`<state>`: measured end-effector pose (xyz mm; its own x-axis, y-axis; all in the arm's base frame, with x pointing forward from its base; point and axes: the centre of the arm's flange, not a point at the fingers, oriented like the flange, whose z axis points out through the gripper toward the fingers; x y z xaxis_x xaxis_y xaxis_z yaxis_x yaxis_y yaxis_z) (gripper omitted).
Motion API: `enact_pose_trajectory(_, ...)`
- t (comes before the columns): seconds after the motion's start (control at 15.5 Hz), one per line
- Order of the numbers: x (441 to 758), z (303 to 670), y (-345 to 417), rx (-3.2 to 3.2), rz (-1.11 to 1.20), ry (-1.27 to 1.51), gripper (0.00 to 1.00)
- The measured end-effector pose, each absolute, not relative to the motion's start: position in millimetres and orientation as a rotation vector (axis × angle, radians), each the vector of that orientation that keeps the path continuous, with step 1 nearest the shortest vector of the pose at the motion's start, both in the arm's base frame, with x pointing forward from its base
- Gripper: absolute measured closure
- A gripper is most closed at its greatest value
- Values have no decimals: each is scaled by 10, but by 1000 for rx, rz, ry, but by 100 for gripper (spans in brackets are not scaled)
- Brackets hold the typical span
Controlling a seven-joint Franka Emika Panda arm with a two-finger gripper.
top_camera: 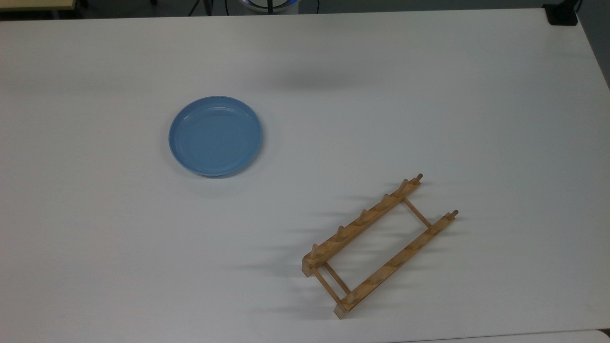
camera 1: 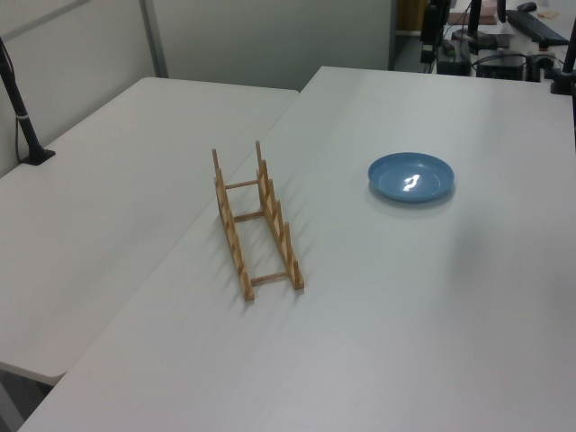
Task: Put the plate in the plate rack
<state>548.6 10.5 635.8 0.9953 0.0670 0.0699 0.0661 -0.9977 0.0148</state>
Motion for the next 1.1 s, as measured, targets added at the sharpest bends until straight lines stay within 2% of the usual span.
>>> enact_pose_trajectory(1.1, 5484, 6347, 117, 3124, 106, 127, 0)
